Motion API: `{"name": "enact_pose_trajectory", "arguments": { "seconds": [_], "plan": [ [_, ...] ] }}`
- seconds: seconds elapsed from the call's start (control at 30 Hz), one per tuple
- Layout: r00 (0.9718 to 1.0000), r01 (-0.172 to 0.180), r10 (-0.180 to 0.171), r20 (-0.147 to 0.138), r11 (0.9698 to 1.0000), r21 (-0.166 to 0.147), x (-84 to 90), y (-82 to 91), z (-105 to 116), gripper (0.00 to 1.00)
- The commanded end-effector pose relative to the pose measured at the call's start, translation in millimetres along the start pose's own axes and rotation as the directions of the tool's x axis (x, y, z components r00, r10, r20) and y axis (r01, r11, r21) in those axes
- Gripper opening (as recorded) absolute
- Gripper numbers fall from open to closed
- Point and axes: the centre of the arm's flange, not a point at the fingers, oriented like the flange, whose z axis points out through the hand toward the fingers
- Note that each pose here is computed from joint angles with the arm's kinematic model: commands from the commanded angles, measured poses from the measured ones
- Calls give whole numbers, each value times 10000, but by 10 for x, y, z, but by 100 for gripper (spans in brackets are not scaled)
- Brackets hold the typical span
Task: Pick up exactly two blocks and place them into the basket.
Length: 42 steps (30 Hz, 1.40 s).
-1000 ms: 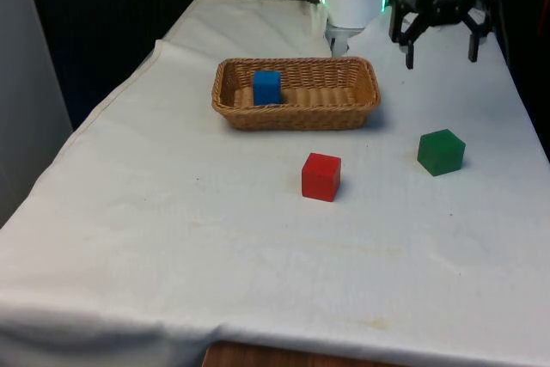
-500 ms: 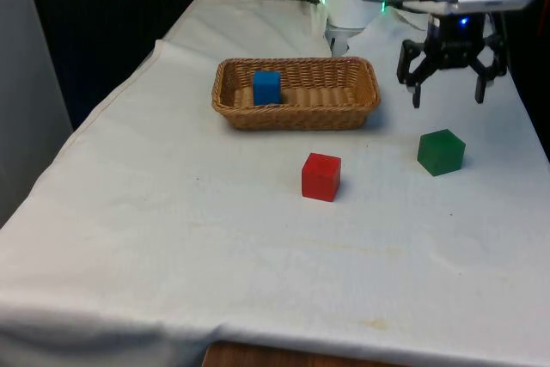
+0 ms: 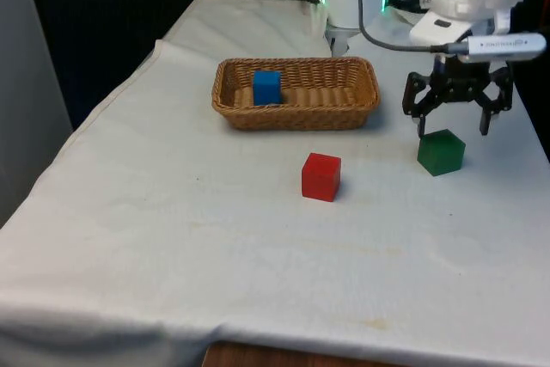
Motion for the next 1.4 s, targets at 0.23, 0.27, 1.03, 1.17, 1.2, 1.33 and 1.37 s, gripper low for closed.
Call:
{"name": "enact_pose_trajectory", "arguments": {
  "seconds": [0.23, 0.27, 1.03, 1.17, 1.2, 1.33, 1.37],
  "plan": [
    [9996, -25, 29, 281, 9999, -122, 13, -31, 252, 100],
    [9995, 1, 3, 309, 9999, -141, 15, -36, 272, 100],
    [9992, 116, -107, 392, 9997, -234, 57, -38, 388, 13],
    [9991, 108, -99, 402, 9997, -230, 55, -38, 394, 13],
    [9991, 108, -99, 402, 9997, -230, 55, -38, 394, 13],
    [9991, 108, -98, 401, 9997, -235, 52, -26, 370, 13],
    [9992, 108, -100, 391, 9997, -226, 40, -15, 317, 13]
  ]
}}
